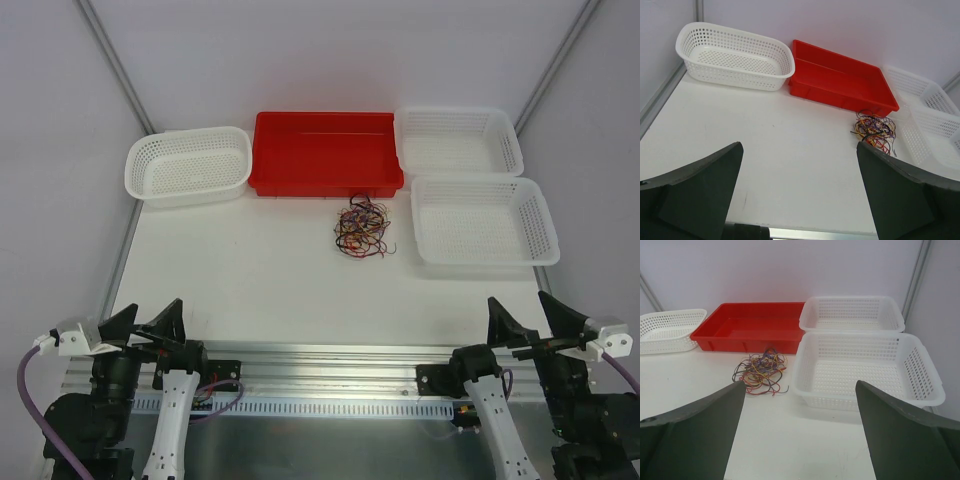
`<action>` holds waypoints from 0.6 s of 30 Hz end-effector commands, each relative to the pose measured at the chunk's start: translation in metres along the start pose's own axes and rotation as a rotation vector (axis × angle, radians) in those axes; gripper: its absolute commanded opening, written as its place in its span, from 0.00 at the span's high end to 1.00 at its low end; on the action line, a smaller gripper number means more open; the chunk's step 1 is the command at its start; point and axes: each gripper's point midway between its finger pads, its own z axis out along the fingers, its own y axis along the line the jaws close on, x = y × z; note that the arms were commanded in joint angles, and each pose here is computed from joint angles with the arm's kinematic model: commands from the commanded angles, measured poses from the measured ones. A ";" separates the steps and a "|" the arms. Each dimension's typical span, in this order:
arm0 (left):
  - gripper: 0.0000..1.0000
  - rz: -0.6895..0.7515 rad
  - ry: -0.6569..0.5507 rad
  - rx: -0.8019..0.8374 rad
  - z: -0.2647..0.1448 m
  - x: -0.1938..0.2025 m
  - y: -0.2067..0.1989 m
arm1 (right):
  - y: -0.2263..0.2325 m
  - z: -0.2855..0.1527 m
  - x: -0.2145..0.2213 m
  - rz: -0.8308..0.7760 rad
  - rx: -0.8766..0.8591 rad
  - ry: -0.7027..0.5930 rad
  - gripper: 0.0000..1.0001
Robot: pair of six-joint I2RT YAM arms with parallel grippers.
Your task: Untangle the cables
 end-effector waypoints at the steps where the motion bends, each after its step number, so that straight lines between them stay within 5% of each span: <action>1: 0.01 -0.024 -0.167 0.056 -0.036 -0.005 -0.002 | 0.000 -0.040 -0.015 0.005 -0.021 -0.198 0.03; 7: 0.01 -0.043 -0.140 0.053 -0.030 0.002 -0.001 | 0.019 -0.033 -0.006 -0.019 -0.121 -0.142 0.03; 18: 0.01 -0.220 0.004 -0.063 0.012 0.041 0.016 | 0.040 0.018 0.051 0.071 -0.198 0.212 0.03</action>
